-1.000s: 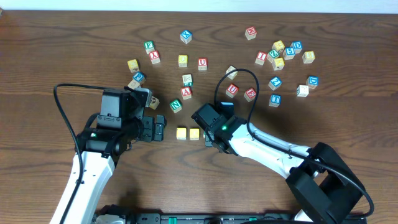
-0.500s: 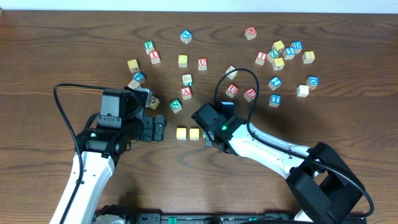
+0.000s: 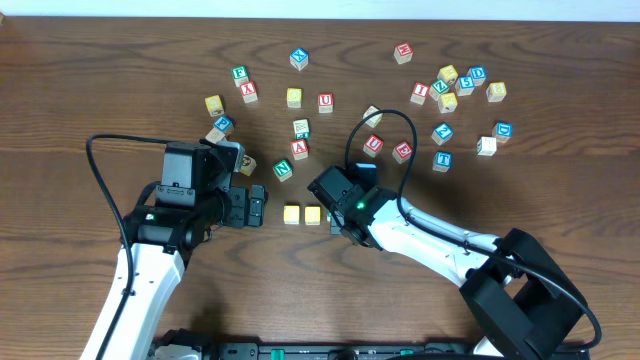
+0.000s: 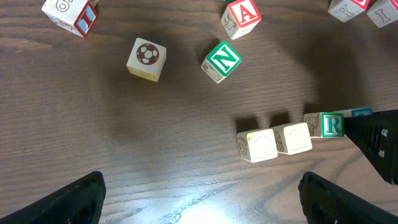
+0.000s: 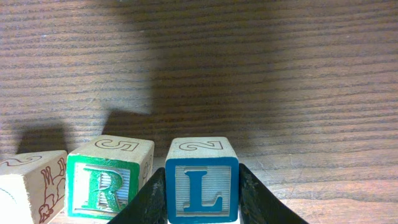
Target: Spell out CORL
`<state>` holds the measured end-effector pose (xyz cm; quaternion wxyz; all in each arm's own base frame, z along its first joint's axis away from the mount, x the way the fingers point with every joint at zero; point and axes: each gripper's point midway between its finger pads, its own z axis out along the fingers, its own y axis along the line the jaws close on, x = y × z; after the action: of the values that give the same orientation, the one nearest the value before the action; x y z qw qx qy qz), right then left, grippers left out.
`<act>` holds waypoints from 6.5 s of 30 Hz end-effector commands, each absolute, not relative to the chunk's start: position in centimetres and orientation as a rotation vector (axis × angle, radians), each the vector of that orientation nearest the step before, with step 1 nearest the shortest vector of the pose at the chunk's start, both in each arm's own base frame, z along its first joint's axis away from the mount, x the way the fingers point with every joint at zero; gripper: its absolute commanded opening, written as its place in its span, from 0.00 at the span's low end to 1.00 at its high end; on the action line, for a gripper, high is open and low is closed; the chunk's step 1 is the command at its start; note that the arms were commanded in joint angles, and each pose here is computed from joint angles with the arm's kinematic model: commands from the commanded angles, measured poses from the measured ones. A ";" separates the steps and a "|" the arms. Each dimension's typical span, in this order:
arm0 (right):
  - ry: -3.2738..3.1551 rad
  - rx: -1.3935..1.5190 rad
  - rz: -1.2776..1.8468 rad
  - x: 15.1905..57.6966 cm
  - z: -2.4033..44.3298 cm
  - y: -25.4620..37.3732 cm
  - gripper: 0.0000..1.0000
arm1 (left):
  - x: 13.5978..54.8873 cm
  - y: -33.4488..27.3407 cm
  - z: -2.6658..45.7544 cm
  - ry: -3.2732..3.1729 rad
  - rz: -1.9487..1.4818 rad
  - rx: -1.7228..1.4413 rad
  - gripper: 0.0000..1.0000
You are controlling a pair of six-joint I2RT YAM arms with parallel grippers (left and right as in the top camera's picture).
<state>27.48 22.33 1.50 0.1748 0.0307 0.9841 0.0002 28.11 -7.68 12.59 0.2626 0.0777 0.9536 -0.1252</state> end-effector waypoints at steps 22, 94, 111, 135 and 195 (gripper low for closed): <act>2.733 0.111 -0.025 28.2 1.9 22.0 0.41 | 28.1 -7.6 12.5 2.584 -0.343 0.205 0.98; 2.795 0.142 -0.074 28.8 1.5 19.2 0.01 | 28.1 -7.6 12.5 2.584 -0.343 0.205 0.98; 2.789 -0.047 -0.006 29.0 1.6 20.9 0.01 | 28.1 -7.6 12.5 2.584 -0.343 0.205 0.98; 2.775 -0.113 0.075 28.4 1.8 23.3 0.01 | 28.1 -7.6 12.5 2.584 -0.344 0.205 0.98; 2.794 -0.004 0.145 27.7 1.7 24.3 0.01 | 28.1 -7.6 12.5 2.584 -0.343 0.205 0.98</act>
<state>28.28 23.86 1.63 0.1707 -0.0020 0.9842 0.0466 28.11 -7.68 12.59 0.2626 0.0777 0.9536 -0.1252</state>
